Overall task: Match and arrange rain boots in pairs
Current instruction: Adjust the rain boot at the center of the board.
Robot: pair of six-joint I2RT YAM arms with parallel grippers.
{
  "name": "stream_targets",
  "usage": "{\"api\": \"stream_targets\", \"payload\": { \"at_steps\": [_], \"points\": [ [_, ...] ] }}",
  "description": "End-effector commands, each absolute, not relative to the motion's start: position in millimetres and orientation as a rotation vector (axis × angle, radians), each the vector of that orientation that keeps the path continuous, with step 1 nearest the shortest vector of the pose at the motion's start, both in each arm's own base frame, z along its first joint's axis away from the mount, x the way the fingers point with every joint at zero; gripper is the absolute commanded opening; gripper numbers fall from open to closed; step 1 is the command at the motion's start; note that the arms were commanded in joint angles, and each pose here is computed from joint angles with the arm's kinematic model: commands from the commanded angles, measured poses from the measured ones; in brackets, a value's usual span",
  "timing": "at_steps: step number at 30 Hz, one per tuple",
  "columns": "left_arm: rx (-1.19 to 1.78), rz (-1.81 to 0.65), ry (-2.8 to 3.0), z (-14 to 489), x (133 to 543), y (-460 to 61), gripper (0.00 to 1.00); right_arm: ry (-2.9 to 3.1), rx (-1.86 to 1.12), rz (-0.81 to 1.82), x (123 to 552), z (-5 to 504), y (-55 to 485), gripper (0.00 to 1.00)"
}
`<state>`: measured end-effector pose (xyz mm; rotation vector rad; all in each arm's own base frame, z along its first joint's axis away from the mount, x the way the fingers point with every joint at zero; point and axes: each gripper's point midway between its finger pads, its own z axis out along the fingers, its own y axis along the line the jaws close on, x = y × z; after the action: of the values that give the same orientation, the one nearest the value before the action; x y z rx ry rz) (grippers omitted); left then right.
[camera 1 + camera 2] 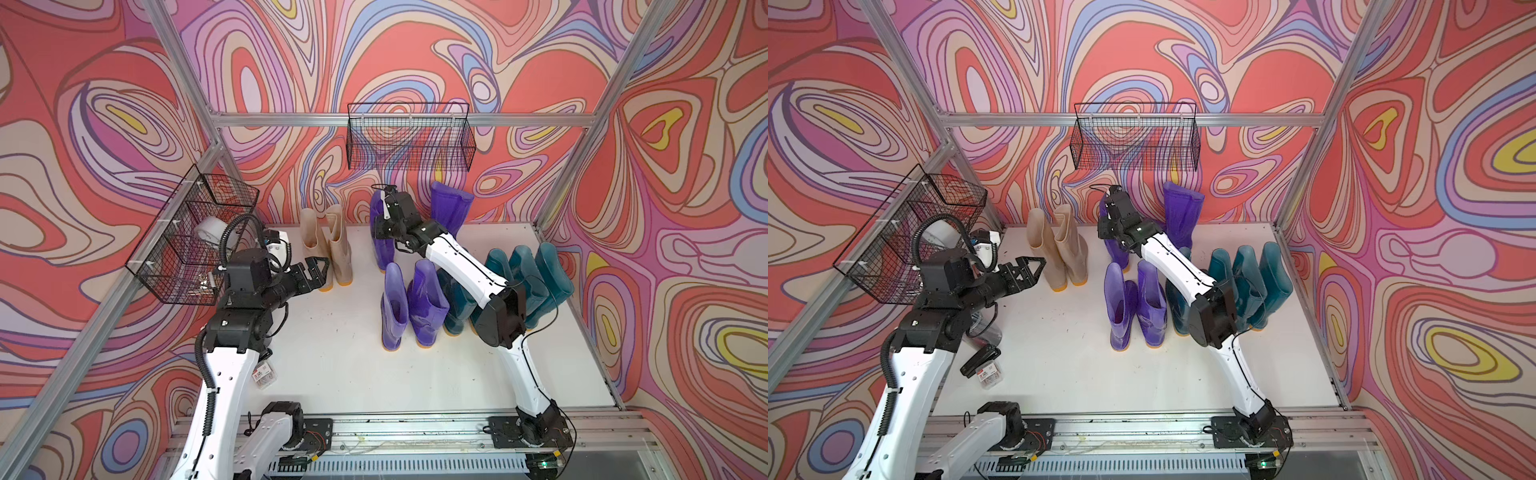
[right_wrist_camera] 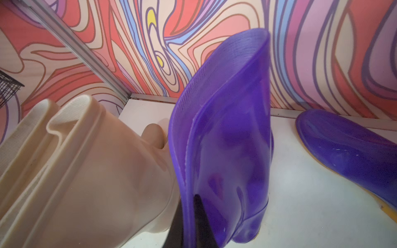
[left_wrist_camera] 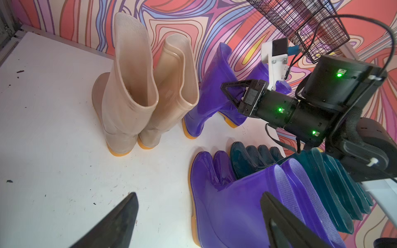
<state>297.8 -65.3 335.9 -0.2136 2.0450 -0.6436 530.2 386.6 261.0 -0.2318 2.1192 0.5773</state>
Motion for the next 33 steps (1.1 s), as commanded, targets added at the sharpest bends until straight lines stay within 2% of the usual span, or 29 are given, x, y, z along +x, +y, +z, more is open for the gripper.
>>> {"api": "stream_targets", "payload": {
  "at_steps": [1,8,13,20,22,24,27,31,33],
  "points": [
    [-0.189,-0.659,2.013,345,297,-68,0.91,2.053,-0.249,0.689,532,281,405,0.00],
    [-0.191,-0.663,2.014,345,298,-68,0.91,2.098,-0.269,0.679,529,266,405,0.00],
    [-0.192,-0.677,2.021,345,300,-70,0.91,2.045,-0.263,0.660,531,288,401,0.00],
    [-0.195,-0.691,2.018,344,301,-71,0.91,2.054,-0.286,0.621,531,283,397,0.00],
    [-0.197,-0.698,2.027,342,302,-72,0.91,2.073,-0.289,0.620,528,280,396,0.11],
    [-0.198,-0.709,2.029,342,302,-74,0.91,2.101,-0.300,0.612,526,268,395,0.16],
    [-0.195,-0.721,2.026,343,303,-75,0.91,2.113,-0.312,0.587,522,265,390,0.35],
    [-0.191,-0.753,2.017,351,303,-79,0.91,2.042,-0.326,0.516,520,299,377,0.53],
    [-0.186,-0.772,2.008,356,304,-81,0.92,1.999,-0.341,0.477,518,320,368,0.58]
  ]
}}
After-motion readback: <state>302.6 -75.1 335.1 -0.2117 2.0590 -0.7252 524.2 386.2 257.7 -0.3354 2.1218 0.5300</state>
